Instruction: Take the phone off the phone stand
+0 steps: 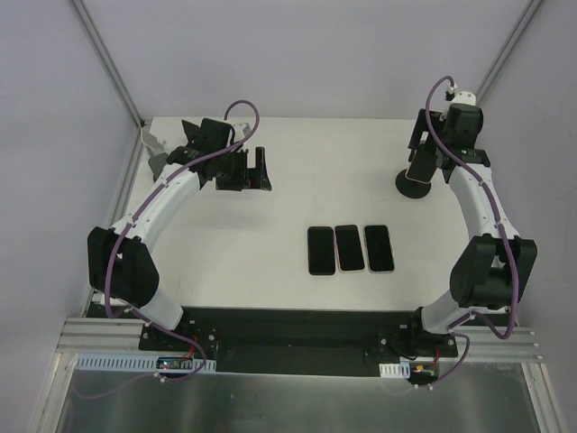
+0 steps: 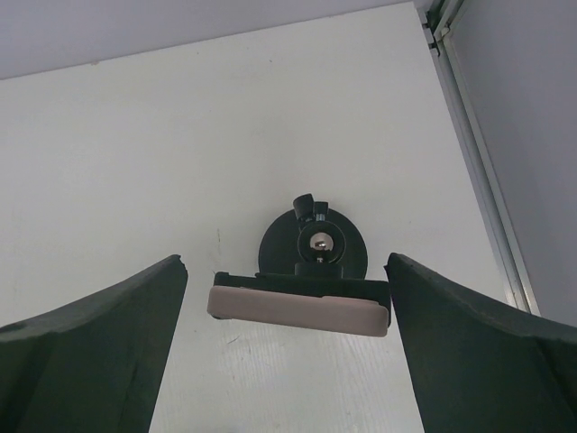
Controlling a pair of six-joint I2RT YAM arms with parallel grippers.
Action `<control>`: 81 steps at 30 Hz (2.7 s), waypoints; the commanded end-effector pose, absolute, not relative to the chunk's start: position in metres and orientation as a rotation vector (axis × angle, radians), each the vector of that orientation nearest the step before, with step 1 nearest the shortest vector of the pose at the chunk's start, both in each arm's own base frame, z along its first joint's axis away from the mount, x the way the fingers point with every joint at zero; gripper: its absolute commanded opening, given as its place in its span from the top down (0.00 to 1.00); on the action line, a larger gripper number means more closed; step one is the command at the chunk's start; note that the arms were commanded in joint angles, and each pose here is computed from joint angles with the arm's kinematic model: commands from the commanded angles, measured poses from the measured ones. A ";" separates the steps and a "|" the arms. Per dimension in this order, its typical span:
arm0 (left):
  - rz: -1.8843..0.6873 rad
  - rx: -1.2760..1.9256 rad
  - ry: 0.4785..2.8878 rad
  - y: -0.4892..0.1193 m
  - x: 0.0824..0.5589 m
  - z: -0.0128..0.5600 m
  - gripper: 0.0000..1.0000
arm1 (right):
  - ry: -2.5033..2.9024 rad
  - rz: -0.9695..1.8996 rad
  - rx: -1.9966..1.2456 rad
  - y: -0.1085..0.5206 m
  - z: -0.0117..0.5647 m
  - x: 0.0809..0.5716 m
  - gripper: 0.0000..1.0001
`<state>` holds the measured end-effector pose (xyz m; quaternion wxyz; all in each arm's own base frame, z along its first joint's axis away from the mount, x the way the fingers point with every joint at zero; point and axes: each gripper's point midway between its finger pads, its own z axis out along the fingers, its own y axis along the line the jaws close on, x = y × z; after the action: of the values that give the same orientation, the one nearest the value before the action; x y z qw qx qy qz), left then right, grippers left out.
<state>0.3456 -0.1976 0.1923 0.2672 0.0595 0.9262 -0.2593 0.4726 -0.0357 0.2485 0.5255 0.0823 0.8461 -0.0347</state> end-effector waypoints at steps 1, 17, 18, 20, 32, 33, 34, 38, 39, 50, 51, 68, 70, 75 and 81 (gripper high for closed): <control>-0.716 0.216 2.473 -0.200 0.335 0.202 0.01 | 2.029 -0.111 0.200 -0.042 0.256 0.473 0.03; -0.741 0.233 2.469 -0.203 0.332 0.205 0.01 | 2.061 -0.107 0.117 -0.036 0.244 0.469 0.37; -0.746 0.240 2.463 -0.203 0.332 0.207 0.01 | 2.054 -0.103 0.102 -0.034 0.247 0.469 0.41; -0.755 0.255 2.453 -0.204 0.330 0.210 0.01 | 2.035 -0.089 0.046 -0.022 0.257 0.465 0.56; -0.701 0.332 2.335 -0.192 0.318 0.240 0.01 | 1.801 0.236 -0.486 0.123 0.331 0.438 0.99; -0.697 0.334 2.333 -0.190 0.315 0.239 0.01 | 1.787 0.272 -0.518 0.135 0.333 0.434 0.99; -0.694 0.341 2.311 -0.188 0.311 0.246 0.01 | 1.760 0.300 -0.553 0.148 0.339 0.432 0.99; -0.666 0.352 2.279 -0.179 0.298 0.248 0.01 | 1.669 0.488 -0.766 0.224 0.345 0.406 0.99; -0.658 0.352 2.285 -0.177 0.294 0.243 0.01 | 1.650 0.526 -0.798 0.236 0.346 0.401 0.99; -0.684 0.354 2.151 -0.161 0.246 0.240 0.01 | 1.411 0.847 -1.239 0.375 0.325 0.341 0.99; -0.683 0.356 2.164 -0.160 0.242 0.230 0.01 | 1.396 0.856 -1.262 0.381 0.323 0.337 0.98; -0.637 0.736 1.872 -0.164 0.223 0.222 0.01 | 1.378 0.846 -1.421 0.392 0.295 0.286 0.15; -0.620 0.804 1.828 -0.166 0.225 0.226 0.01 | 1.387 0.833 -1.438 0.389 0.300 0.280 0.05; -0.571 0.981 1.714 -0.172 0.233 0.234 0.01 | 1.387 0.833 -1.405 0.376 0.322 0.268 0.04; -0.555 1.109 1.660 -0.175 0.254 0.232 0.01 | 1.443 0.760 -1.275 0.350 0.330 0.265 0.04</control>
<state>0.2357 -0.1672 0.2106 0.4798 0.3932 0.7480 -0.2359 0.2731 0.3690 0.3009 0.4663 -0.5603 0.6002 0.3292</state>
